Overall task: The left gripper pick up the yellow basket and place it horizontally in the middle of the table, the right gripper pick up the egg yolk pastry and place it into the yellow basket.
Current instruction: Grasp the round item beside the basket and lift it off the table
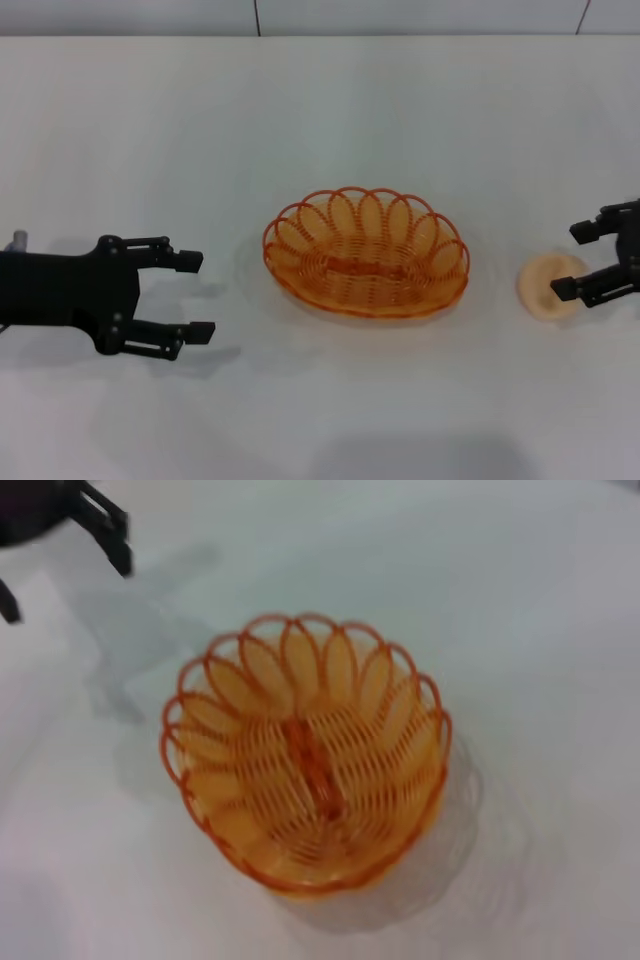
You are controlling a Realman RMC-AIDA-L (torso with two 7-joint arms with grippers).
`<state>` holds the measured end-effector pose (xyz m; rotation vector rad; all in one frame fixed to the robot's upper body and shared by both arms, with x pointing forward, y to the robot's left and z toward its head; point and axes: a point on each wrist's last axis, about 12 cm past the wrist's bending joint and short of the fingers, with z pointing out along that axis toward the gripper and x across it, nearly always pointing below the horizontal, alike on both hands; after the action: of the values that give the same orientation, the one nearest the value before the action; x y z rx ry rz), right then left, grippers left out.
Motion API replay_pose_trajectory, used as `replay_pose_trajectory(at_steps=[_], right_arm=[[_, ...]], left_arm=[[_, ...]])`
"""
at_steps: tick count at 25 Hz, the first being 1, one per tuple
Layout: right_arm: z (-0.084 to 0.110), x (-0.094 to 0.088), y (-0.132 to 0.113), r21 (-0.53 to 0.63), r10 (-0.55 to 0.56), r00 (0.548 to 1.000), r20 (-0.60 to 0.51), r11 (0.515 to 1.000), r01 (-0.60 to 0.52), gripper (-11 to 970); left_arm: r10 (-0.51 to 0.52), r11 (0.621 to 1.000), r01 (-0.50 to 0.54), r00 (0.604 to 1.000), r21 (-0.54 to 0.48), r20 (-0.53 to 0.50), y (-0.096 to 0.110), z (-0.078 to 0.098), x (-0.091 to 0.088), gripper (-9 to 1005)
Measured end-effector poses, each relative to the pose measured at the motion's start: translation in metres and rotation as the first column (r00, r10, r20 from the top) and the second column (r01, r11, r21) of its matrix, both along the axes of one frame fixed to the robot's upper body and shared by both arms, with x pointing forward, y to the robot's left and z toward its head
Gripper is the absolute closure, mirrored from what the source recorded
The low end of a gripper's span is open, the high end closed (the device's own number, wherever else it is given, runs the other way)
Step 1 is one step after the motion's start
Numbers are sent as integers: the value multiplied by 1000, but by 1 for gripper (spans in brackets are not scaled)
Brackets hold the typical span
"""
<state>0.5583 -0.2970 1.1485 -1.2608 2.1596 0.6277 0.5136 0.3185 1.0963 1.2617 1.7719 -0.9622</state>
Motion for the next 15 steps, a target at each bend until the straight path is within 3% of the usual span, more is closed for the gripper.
replay_pose_trajectory(at_steps=[15], right_arm=[[-6,17,24,-142,-44,997,-61,989,35,238]], left_arm=[[24,1000,-24,1000,0,12,1,-1,1,135]])
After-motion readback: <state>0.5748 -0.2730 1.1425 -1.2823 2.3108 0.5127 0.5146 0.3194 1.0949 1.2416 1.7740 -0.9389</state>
